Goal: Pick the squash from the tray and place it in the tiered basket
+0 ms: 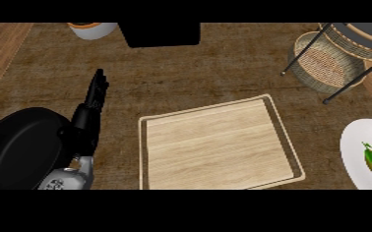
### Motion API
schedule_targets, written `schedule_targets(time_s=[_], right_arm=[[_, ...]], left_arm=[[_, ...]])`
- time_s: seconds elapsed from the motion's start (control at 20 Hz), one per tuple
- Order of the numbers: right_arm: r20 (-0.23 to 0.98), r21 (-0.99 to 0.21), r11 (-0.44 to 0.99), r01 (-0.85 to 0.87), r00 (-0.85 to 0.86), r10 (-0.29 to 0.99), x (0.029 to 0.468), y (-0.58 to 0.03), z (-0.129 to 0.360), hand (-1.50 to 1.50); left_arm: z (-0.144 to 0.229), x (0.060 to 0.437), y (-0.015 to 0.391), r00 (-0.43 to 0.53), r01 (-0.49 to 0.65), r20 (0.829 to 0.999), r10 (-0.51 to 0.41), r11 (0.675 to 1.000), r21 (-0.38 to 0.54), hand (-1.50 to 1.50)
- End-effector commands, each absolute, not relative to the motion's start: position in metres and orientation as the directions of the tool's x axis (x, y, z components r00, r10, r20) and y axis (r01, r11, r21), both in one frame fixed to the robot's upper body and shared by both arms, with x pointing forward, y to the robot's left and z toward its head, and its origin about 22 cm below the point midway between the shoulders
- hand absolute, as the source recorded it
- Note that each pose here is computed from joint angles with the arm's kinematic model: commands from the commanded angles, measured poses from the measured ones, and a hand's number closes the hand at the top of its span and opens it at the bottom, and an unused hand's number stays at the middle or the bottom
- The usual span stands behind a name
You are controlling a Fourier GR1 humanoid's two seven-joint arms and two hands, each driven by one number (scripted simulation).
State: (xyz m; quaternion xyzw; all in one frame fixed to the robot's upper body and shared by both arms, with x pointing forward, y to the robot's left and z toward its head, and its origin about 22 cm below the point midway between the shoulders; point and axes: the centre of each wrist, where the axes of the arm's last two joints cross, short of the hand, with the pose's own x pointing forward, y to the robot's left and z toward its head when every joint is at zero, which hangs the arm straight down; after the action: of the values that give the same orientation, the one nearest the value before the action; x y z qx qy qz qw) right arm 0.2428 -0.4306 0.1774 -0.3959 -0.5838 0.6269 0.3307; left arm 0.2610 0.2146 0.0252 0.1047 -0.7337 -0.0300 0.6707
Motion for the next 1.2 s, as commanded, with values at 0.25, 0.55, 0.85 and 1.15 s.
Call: schedule_targets(time_s=[0.25,0.55,0.85,1.15], right_arm=[[0.053,-0.991,0.103,0.089,-0.445,0.894,0.234,-0.492,0.304,1.50],[0.338,-0.938,0.338,-0.076,-0.411,0.847,0.241,-0.504,0.300,1.50],[0.314,-0.944,0.329,-0.028,-0.384,0.868,0.262,-0.501,0.304,1.50],[0.227,-0.964,0.260,0.047,-0.357,0.906,0.293,-0.477,0.306,1.50]], left_arm=[[0.018,0.266,0.209,-0.079,-0.105,0.979,-0.189,0.978,0.180,0.00],[0.030,0.261,0.205,-0.084,-0.046,0.978,-0.190,0.981,0.187,0.00],[0.040,0.275,0.192,-0.103,-0.026,0.975,-0.195,0.981,0.193,0.00],[0.043,0.273,0.180,-0.104,-0.014,0.977,-0.184,0.983,0.184,0.00]])
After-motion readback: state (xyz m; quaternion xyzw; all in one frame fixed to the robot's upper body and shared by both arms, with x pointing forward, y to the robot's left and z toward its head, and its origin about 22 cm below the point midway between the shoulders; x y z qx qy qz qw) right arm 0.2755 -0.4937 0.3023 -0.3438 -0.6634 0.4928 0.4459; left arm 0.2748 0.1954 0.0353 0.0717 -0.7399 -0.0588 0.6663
